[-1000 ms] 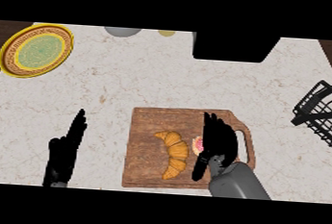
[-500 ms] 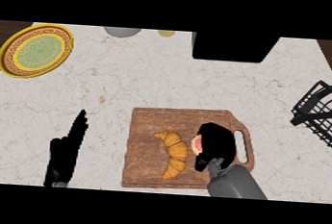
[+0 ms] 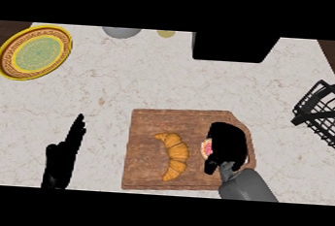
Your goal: Pick the cupcake from the cutting board and place it in the tiered basket
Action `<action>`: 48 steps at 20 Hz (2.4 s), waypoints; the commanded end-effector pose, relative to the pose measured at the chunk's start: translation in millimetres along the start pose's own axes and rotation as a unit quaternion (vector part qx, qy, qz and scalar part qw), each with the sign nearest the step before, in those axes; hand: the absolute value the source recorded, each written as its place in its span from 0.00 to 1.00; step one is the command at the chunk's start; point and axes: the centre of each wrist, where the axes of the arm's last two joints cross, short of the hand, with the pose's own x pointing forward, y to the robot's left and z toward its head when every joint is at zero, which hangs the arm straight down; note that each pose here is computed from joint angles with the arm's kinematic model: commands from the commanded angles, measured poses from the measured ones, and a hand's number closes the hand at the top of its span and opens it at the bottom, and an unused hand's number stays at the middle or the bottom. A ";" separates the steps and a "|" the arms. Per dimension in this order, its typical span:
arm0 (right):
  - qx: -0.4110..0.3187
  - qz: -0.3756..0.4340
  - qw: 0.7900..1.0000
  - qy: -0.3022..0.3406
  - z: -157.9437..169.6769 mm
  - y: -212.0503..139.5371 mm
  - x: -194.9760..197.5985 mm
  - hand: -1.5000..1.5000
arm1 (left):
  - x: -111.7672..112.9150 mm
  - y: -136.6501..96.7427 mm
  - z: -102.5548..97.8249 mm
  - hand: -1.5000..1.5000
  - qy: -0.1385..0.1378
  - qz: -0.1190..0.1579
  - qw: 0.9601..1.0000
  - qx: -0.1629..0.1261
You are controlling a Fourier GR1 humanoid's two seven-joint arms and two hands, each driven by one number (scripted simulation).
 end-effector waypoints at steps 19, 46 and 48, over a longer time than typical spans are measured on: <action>-0.339 -0.222 0.912 0.067 130.3 -205.8 -308.2 1.00 | -14.3 22.8 6.8 0.50 0.022 0.011 0.998 0.053; -0.331 -0.235 0.907 0.112 94.9 -306.0 -355.8 1.00 | 20.4 -6.4 -16.5 0.50 -0.008 0.007 1.000 -0.005; -0.318 -0.228 0.912 0.119 76.0 -312.4 -340.3 1.00 | 9.0 -10.4 -23.0 0.50 -0.002 0.001 1.000 -0.006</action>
